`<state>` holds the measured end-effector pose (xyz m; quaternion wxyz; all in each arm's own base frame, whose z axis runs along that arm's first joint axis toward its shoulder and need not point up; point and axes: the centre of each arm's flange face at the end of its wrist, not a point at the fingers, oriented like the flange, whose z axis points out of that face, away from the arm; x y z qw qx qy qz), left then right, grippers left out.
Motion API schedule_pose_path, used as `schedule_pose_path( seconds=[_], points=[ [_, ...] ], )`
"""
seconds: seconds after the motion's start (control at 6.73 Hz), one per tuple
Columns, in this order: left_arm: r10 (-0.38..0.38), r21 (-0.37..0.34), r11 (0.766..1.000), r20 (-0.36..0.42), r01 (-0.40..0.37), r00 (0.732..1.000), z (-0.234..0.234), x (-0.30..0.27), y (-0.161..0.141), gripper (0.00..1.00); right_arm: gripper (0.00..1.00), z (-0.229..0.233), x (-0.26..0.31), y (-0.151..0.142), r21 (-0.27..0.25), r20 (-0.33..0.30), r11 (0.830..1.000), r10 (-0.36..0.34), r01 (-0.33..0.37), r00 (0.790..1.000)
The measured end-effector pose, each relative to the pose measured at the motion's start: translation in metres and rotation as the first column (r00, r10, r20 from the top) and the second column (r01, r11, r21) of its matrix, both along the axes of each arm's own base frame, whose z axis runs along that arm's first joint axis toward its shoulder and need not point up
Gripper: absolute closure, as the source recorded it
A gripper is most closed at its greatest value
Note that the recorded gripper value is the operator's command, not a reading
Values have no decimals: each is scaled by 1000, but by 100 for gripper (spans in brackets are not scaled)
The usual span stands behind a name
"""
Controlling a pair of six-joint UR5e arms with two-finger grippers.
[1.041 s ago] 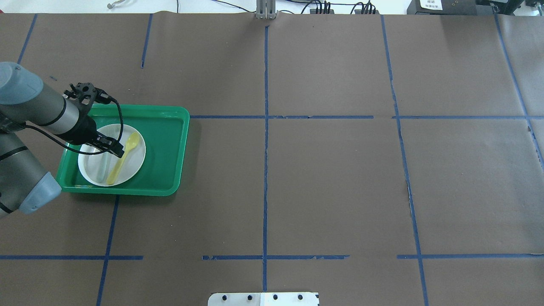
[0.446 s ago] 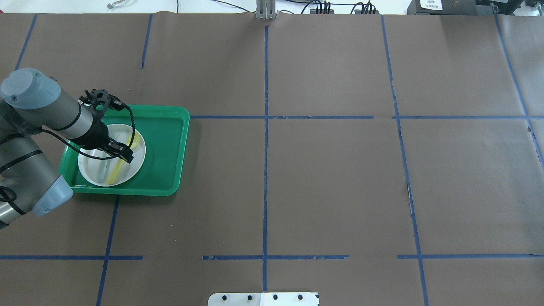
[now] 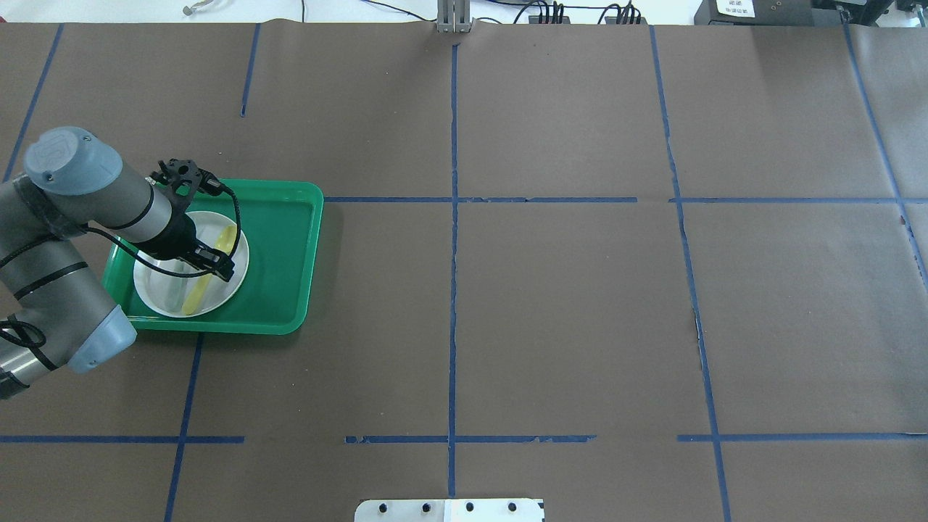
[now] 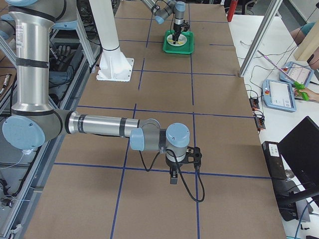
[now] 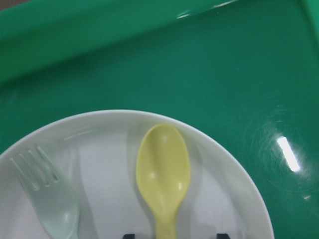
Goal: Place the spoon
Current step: 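Close the left gripper on the yellow spoon's handle, then carry the spoon off the plate and lower it onto the tray beside it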
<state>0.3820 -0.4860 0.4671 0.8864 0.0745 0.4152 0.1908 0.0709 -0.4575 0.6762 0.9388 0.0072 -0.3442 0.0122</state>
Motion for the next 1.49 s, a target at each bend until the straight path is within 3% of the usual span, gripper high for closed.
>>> schedule_pose_path(
  seconds=[0.15,0.74,0.89,1.04,1.49],
  points=[
    [-2,2,1000,3,2,1000,-1,0,0,100,0,0,0,0,0,0,1000,0,0,1000],
    [-21,-16,1000,15,21,1000,-9,-7,-1,100,0,0,0,0,0,0,1000,0,0,1000],
    [-42,-45,998,31,44,999,-20,-13,-3,100,0,0,0,0,0,0,1000,0,0,1000],
    [-95,-117,988,58,101,994,-41,-16,-8,100,0,0,0,0,0,0,1000,0,0,1000],
    [-195,-250,945,81,209,978,-89,12,-25,100,0,0,0,0,0,0,1000,0,0,1000]
  ],
)
